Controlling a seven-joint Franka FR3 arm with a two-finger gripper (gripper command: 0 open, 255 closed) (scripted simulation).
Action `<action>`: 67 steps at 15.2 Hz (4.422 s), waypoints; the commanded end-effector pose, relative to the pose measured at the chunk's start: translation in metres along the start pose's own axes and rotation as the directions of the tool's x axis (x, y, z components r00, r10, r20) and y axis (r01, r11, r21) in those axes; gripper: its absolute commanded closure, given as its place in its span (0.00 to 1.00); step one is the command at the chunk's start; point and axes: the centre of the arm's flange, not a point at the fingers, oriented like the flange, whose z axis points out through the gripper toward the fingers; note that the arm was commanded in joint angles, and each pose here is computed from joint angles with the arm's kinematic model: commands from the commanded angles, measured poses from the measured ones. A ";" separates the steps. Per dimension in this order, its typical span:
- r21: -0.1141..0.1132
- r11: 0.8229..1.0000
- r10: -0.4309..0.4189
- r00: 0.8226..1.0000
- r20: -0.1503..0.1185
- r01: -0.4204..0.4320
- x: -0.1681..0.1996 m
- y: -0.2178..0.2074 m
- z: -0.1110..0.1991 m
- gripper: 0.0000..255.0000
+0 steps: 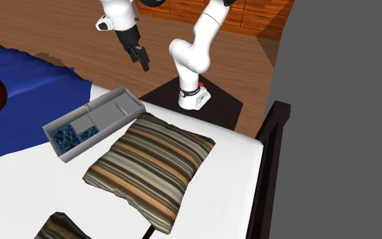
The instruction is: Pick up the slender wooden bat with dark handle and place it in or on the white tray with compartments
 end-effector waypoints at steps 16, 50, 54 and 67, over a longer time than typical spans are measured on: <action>-0.010 0.996 -0.092 0.996 -0.020 0.092 0.115 -0.152 0.051 0.00; -0.033 0.963 -0.268 0.962 -0.056 0.266 0.299 -0.469 0.173 0.00; -0.033 0.963 -0.268 0.962 -0.056 0.266 0.300 -0.469 0.187 0.00; -0.034 0.963 -0.268 0.962 -0.056 0.266 0.298 -0.471 0.189 1.00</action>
